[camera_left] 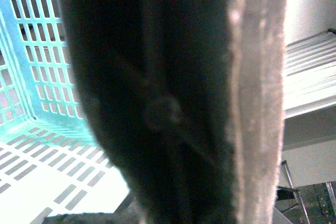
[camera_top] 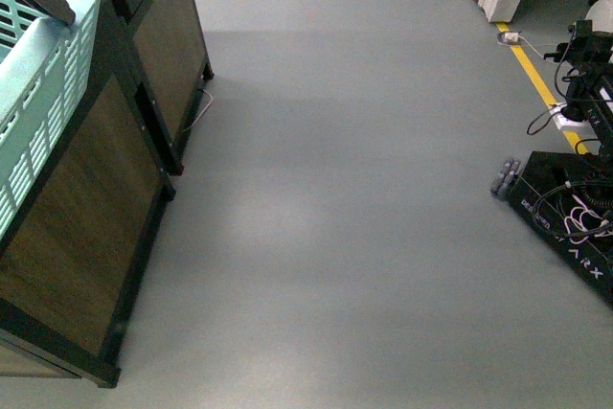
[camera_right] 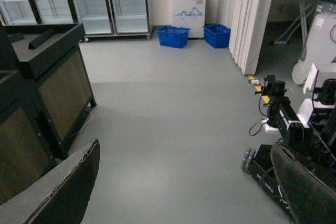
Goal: Pick mango and avocado into basket
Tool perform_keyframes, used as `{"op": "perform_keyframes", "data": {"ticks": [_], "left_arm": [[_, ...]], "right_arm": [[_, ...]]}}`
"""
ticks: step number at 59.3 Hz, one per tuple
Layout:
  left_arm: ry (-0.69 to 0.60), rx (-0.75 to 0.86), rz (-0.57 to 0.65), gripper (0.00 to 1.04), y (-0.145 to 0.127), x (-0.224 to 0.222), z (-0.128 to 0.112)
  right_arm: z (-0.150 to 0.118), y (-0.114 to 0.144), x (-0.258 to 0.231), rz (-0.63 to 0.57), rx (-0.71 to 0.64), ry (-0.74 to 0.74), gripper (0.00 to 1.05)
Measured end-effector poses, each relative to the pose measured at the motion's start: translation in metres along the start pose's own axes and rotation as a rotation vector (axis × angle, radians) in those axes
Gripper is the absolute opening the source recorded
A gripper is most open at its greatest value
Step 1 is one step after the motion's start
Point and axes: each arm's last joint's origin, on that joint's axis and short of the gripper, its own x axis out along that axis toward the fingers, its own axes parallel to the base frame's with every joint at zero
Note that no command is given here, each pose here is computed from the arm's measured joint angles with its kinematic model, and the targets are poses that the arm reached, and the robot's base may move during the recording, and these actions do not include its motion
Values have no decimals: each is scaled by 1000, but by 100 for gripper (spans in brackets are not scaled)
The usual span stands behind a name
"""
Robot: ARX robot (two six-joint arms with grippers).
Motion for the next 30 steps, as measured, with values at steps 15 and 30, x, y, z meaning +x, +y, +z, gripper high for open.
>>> {"op": "perform_keyframes", "data": {"ticks": [15, 30], "left_arm": [[19, -6, -11, 14, -1, 0, -2], [5, -1, -1, 14, 0, 0, -1]], "right_arm": [[0, 0, 0, -3, 0, 1, 96], [0, 0, 0, 1, 0, -1, 96]]}}
